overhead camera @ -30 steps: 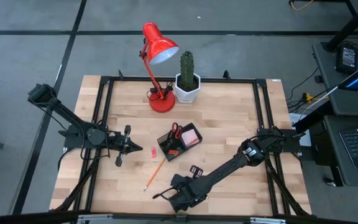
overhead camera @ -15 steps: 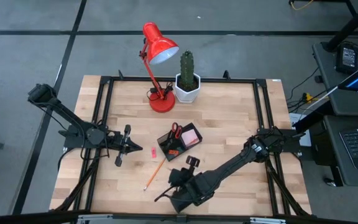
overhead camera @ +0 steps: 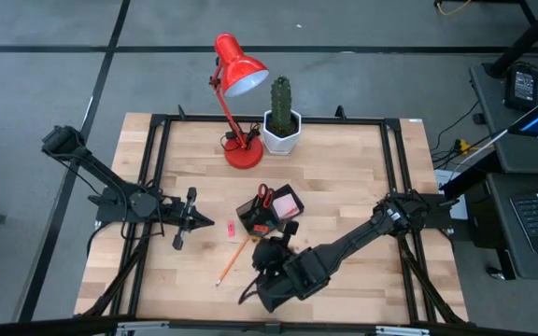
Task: Pick and place office supplies into organizer
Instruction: Put the right orange pencil into the black desk organizer
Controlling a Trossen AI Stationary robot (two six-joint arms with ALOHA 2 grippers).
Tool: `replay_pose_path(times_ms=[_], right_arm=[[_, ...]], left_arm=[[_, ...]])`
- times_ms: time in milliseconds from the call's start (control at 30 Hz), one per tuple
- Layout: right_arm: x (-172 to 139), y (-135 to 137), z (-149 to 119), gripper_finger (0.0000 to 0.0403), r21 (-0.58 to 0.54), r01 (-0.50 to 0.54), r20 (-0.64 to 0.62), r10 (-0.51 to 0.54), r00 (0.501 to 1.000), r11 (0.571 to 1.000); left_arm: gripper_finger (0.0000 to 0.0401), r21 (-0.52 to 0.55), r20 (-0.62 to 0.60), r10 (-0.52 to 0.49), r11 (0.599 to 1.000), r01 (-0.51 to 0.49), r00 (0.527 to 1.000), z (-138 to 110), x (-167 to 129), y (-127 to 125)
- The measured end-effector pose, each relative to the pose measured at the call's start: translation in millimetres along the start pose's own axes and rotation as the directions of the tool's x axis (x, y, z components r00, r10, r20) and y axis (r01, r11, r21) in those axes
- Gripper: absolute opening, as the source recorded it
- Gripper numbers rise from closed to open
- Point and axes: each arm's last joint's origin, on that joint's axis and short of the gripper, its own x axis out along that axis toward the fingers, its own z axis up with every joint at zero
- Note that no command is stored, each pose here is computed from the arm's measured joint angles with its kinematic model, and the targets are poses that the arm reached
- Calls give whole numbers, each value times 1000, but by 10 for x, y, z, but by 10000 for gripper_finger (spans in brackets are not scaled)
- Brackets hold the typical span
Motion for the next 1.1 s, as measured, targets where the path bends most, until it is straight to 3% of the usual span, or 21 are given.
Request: replay_pose_path(times_ms=[200,567,867,1100], right_arm=[[135,-108,83,21,-4,34,4,-34,999,999],[216,-196,251,21,39,146,136,-150,979,989],[337,-54,235,21,135,109,192,-134,972,985],[423,94,117,21,220,159,251,-214,944,962]], left_arm=[[3,-7,-1,0,1000,0,1000,-1,0,0],[3,-7,-1,0,1000,0,1000,-1,0,0],[3,0,-1,0,1000,0,1000,-1,0,0],[3,0,-3,-17,1000,17,1000,-1,0,-5]])
